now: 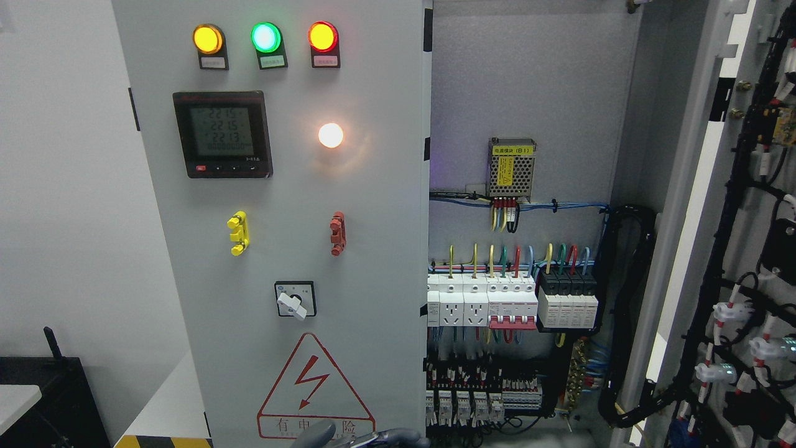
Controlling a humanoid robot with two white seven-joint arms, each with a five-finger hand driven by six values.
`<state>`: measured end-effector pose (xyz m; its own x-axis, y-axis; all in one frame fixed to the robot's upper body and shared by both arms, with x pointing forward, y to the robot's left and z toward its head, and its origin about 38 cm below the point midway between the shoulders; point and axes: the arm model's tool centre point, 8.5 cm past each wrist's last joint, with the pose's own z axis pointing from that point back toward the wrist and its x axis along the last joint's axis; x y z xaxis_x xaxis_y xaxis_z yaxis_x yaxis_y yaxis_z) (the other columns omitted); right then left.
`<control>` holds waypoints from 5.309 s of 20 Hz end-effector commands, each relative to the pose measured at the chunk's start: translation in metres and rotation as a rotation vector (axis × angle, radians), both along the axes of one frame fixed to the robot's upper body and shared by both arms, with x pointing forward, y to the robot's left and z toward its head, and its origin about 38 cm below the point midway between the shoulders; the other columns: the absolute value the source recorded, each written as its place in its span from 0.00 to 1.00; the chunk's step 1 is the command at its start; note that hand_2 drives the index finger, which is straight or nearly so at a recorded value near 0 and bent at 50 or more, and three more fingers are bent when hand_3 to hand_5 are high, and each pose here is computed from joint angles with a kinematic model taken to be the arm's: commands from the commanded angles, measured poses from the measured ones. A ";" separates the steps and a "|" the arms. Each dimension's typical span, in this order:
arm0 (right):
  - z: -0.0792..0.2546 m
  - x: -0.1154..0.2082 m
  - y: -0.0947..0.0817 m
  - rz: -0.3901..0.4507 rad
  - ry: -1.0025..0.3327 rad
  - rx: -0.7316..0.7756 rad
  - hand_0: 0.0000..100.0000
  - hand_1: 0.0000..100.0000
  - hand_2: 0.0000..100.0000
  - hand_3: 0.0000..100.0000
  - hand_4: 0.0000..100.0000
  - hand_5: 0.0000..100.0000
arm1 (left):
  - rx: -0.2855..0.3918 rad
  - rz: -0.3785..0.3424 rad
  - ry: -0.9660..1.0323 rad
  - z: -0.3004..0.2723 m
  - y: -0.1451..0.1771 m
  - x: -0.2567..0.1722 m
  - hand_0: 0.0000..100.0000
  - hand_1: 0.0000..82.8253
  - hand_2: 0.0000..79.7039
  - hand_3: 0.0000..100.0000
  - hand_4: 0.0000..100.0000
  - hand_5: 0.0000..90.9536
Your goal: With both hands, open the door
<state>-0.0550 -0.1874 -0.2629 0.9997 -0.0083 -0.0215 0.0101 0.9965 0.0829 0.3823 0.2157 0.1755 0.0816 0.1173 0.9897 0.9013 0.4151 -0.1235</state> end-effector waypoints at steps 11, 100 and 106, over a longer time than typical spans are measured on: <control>0.000 0.000 0.000 0.000 -0.001 0.001 0.39 0.00 0.00 0.00 0.00 0.00 | 0.342 0.494 0.164 -0.120 0.161 -0.120 0.00 0.00 0.00 0.00 0.00 0.00; 0.205 0.063 -0.057 0.126 -1.040 0.059 0.39 0.00 0.00 0.00 0.00 0.00 | 0.692 0.732 1.377 -0.435 0.016 -0.414 0.00 0.00 0.00 0.00 0.00 0.00; 0.223 0.086 -0.052 0.156 -1.156 0.097 0.39 0.00 0.00 0.00 0.00 0.00 | 0.693 0.729 1.378 -0.435 0.016 -0.413 0.00 0.00 0.00 0.00 0.00 0.00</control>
